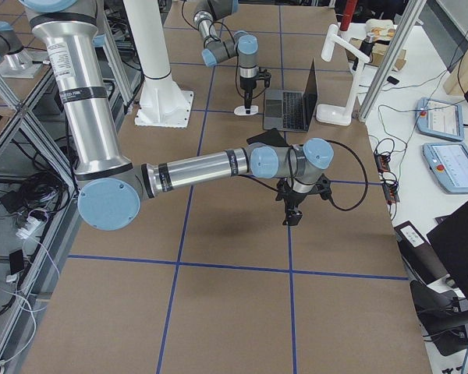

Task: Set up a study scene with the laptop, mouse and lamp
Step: 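Carry the white mouse with the left gripper toward the black mouse pad, then lower the white mouse onto the mouse pad and open the left gripper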

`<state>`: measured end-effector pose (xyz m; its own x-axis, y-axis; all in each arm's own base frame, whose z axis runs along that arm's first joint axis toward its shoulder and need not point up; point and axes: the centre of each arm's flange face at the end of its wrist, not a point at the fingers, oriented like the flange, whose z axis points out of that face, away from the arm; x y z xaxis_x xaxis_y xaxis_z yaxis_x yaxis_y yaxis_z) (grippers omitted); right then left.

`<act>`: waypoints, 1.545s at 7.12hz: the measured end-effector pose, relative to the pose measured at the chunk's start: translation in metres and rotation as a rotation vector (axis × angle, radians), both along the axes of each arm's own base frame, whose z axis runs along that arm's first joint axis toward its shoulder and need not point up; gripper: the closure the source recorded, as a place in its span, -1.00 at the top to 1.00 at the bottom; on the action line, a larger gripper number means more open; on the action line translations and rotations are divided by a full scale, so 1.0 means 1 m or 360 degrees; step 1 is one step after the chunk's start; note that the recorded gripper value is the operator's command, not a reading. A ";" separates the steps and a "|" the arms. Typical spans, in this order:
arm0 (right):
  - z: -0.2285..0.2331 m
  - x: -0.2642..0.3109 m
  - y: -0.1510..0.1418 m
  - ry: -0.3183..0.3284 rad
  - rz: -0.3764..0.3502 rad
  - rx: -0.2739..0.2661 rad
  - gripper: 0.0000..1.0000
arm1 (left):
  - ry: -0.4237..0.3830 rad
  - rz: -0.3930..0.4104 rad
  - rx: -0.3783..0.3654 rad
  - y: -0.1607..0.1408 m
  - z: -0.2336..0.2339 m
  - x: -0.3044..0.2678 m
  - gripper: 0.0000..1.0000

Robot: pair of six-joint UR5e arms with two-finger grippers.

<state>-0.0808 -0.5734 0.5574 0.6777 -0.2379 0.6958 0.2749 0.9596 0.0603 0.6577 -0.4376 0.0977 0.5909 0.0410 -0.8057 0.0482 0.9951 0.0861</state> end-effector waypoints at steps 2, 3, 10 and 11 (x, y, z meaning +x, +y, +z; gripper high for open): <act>0.001 -0.005 0.000 -0.0010 -0.0011 -0.0006 0.97 | -0.0009 -0.0123 0.0025 -0.038 -0.039 0.046 -1.00; 0.001 -0.007 0.000 -0.0015 -0.0014 -0.0010 0.97 | -0.0006 -0.0176 0.0049 -0.051 -0.051 0.064 -1.00; -0.003 -0.011 0.001 -0.0050 -0.0004 -0.0032 0.97 | 0.0010 -0.0349 0.0102 -0.079 -0.082 0.114 -0.47; -0.004 -0.011 0.001 -0.0051 0.0000 -0.0037 0.97 | 0.0006 -0.0343 0.0097 -0.074 -0.082 0.118 -0.34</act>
